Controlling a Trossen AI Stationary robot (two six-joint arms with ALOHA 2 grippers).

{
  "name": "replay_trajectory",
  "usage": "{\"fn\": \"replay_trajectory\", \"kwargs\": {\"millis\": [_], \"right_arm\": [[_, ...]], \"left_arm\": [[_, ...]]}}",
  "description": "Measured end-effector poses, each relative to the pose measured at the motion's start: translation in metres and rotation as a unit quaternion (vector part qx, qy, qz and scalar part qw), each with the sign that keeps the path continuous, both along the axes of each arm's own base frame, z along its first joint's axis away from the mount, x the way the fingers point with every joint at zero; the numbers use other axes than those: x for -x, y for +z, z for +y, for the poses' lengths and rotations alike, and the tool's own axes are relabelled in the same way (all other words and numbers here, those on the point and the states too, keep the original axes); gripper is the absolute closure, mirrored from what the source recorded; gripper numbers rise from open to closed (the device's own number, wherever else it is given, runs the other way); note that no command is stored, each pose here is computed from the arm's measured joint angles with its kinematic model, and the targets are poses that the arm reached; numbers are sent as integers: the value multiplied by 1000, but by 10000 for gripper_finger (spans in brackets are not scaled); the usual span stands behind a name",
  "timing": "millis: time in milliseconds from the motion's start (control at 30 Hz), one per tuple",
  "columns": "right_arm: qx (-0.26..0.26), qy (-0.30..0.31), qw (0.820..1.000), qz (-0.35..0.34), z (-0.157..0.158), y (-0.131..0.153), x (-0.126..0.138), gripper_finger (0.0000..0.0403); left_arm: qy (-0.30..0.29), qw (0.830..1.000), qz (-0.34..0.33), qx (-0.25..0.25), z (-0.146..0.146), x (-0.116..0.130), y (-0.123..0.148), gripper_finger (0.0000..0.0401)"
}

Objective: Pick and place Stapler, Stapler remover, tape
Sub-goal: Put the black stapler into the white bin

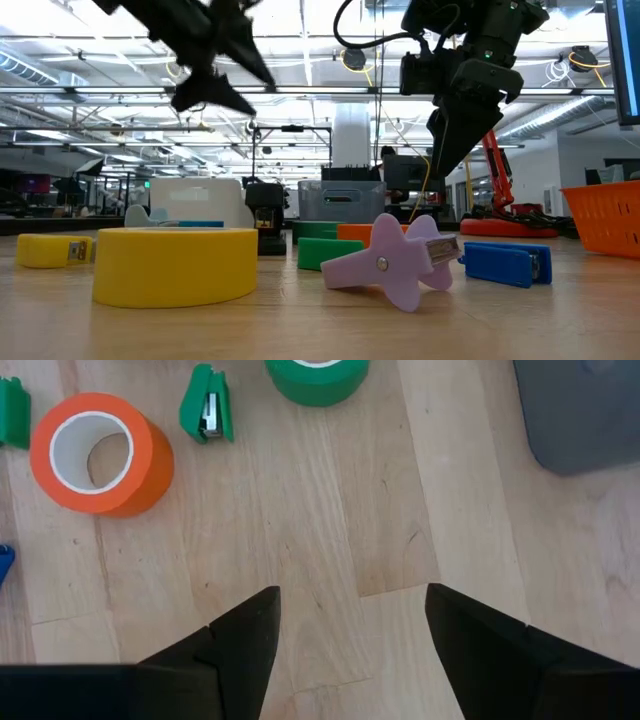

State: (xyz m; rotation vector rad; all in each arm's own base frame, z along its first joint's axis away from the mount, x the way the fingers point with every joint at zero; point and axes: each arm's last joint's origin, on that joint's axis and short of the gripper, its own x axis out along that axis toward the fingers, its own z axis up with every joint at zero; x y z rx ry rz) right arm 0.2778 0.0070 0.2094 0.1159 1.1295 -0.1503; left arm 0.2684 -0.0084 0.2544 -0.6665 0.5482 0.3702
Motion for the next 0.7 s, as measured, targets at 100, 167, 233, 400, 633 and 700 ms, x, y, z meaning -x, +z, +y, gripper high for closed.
{"fn": "replay_trajectory", "kwargs": {"millis": [100,167,233,400,633,700], "right_arm": [[0,1,1000,0,0,0,0,161],[1,1,1000,0,0,0,0,161],[1,1,1000,0,0,0,0,160],[1,1,1000,0,0,0,0,161],[1,0,1000,-1,0,0,0,160],[2,3,1000,-1,0,0,0,160]], "left_arm": [[-24,999,-17,29,-23,0,2,153],[-35,998,-29,47,-36,1,4,154],[-44,997,-31,60,-45,1,8,157],[-45,997,-27,61,-59,-12,20,164],[6,991,127,52,-61,-42,22,181],[35,982,173,62,-59,-50,17,185]]}}
